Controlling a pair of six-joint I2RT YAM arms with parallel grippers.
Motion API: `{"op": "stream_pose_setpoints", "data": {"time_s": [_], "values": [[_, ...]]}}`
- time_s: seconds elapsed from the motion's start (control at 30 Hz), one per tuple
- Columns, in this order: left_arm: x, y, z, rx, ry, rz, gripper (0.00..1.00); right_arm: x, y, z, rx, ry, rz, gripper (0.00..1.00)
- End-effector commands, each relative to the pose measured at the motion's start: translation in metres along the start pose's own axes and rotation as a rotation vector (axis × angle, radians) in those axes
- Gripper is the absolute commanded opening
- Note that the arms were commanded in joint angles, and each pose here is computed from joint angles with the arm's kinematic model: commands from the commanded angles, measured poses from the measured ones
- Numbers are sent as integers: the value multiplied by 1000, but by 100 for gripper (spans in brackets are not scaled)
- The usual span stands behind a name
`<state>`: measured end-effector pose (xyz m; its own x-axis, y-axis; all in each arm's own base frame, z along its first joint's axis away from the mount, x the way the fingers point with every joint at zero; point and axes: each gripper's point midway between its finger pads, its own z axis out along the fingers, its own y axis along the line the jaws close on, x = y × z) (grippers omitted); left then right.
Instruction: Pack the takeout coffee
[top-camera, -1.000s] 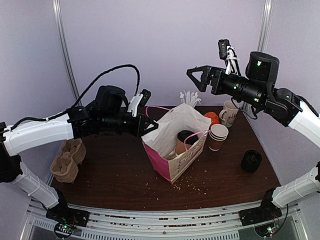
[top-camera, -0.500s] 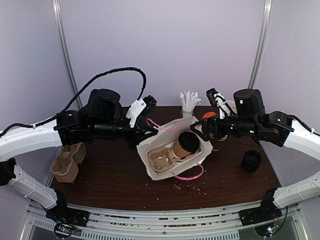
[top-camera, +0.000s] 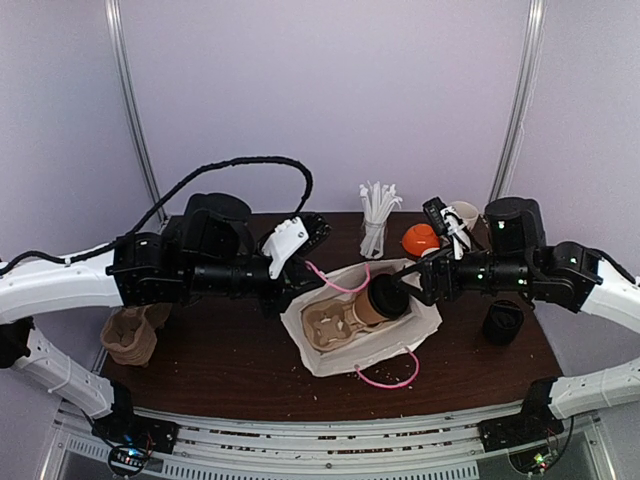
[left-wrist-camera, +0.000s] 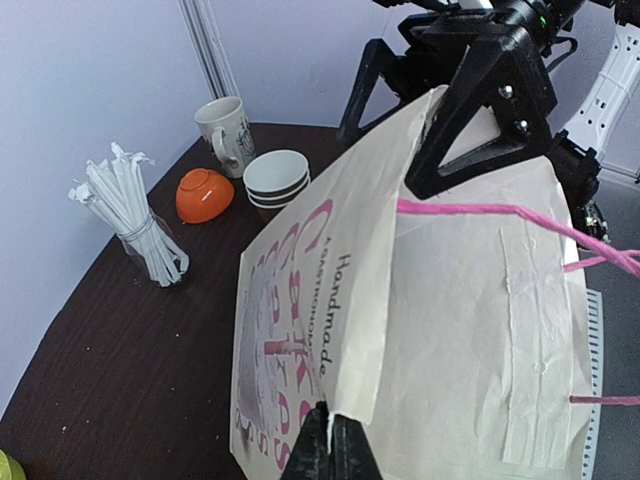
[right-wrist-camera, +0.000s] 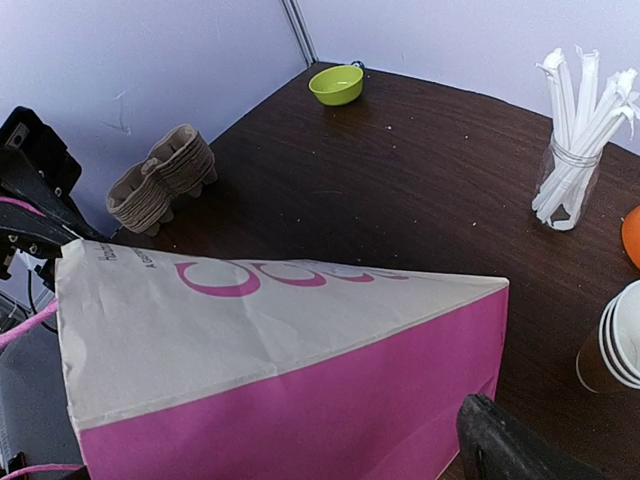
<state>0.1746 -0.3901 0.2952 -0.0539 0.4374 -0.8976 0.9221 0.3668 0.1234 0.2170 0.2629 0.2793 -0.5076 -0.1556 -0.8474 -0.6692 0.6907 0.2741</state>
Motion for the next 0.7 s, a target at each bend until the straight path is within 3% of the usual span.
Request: {"op": "stream_pose_setpoints", "data": {"time_s": [0.0, 0.3, 0.67], "values": [[-18, -4, -2, -18, -52, 8, 0, 17, -4, -8, -1, 12, -3, 90], [-17, -21, -1, -28, -46, 31, 0, 48, -9, -9, -16, 37, 15, 91], [-11, -49, 13, 29, -31, 29, 0, 57, -10, -18, -40, -27, 87, 95]]}}
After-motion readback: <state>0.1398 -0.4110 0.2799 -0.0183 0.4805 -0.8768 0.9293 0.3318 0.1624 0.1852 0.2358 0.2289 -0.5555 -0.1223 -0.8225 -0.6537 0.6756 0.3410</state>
